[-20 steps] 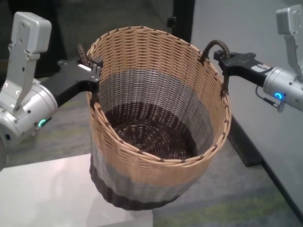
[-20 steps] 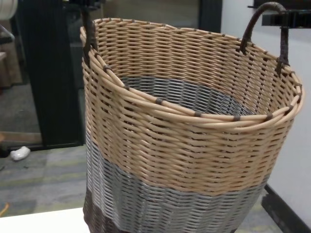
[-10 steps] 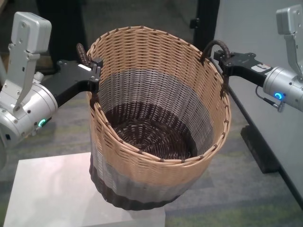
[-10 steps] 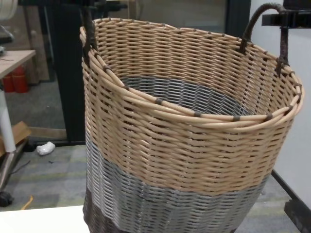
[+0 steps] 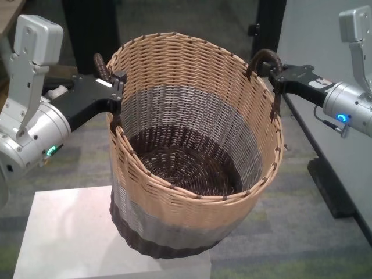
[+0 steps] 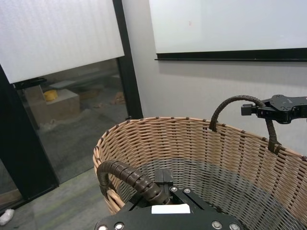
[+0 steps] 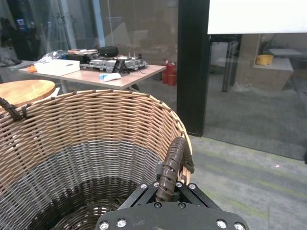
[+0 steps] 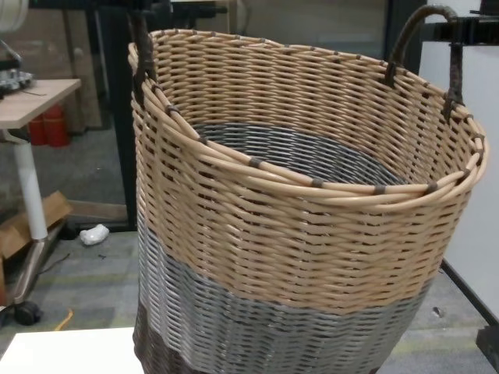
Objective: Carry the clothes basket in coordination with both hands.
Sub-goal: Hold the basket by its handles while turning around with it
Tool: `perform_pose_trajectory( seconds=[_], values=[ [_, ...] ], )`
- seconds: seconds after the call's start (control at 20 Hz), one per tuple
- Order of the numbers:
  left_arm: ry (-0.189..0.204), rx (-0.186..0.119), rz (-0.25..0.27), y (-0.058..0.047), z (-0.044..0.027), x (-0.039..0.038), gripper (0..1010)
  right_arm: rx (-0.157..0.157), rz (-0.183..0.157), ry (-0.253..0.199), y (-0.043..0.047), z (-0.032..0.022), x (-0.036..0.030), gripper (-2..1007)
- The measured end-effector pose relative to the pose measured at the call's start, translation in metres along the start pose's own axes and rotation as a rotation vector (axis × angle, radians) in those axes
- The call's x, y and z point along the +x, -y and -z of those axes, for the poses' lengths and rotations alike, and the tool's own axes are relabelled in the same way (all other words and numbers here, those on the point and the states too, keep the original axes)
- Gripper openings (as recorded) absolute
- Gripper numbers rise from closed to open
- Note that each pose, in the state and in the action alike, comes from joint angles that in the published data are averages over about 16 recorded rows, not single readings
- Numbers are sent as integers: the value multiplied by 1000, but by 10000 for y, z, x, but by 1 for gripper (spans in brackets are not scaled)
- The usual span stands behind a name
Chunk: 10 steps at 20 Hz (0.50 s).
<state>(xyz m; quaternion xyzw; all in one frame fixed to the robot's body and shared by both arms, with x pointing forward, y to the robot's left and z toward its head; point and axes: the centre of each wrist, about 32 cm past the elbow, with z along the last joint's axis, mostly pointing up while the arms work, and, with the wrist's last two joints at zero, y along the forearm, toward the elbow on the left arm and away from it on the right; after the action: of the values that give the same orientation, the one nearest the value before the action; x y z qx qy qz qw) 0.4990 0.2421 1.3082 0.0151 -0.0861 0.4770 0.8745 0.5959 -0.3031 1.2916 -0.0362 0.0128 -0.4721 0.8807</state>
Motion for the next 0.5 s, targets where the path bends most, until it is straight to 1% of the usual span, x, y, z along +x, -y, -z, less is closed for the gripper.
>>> perform_pose_trajectory(
  seconds=[0.25,0.5],
  values=[
    [-7,-3,-7,-11,13,4,1,-2,-9,1,-21,5,-10,19],
    [-16,3,-19,-27,52,28,1,-8,-28,0,-92,33,-38,19]
  ],
)
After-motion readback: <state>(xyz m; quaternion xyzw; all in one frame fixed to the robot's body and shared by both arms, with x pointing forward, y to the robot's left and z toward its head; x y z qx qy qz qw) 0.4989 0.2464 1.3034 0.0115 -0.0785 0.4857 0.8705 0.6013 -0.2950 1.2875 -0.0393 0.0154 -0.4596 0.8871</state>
